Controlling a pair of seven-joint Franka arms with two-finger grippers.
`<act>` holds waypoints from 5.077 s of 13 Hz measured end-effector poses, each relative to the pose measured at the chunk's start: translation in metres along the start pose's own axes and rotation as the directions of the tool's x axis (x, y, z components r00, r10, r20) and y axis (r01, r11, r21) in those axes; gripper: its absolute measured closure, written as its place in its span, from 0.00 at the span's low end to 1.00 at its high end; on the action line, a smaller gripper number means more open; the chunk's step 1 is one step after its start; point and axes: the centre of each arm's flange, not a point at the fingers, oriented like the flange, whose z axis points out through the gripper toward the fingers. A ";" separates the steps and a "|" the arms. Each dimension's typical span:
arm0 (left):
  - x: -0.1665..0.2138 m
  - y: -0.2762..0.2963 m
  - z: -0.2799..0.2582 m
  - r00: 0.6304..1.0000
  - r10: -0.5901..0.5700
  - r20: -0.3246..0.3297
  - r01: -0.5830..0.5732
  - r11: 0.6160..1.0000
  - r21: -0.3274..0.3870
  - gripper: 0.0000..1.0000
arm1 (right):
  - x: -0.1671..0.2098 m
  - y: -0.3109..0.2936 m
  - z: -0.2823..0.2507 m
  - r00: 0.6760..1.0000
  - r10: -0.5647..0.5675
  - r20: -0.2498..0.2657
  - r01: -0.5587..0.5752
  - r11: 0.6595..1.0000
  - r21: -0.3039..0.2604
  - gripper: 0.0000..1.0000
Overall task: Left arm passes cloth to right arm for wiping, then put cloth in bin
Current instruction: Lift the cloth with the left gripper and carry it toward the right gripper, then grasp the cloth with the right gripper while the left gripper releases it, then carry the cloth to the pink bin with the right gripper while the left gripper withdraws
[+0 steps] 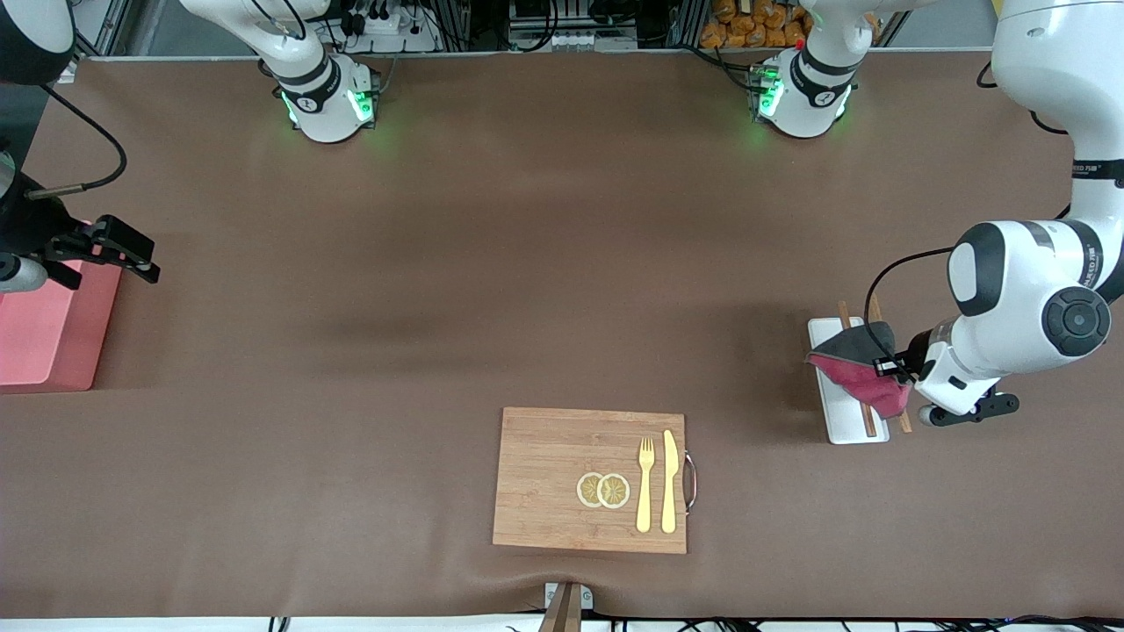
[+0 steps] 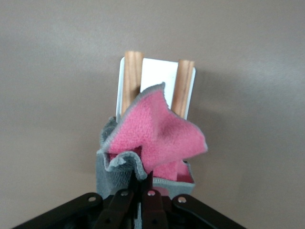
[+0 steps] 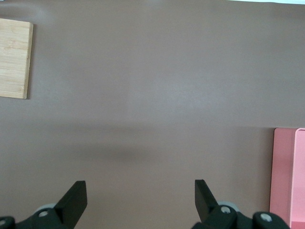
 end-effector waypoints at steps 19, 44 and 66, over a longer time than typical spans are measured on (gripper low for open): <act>-0.157 0.398 -0.116 0.849 -0.520 0.093 0.515 0.776 -0.364 0.96 | -0.006 -0.021 0.034 0.950 0.259 0.173 -0.260 0.966 -0.017 0.00; -0.231 0.509 -0.144 0.518 -0.554 0.652 0.848 0.232 -0.476 0.96 | 0.027 -0.247 0.188 0.067 0.694 0.717 -0.948 0.269 -0.171 0.88; -0.129 0.239 -0.265 0.935 -0.348 -0.071 0.329 0.923 -0.199 0.00 | 0.038 0.121 0.192 0.963 0.182 0.201 -0.191 0.981 0.029 0.92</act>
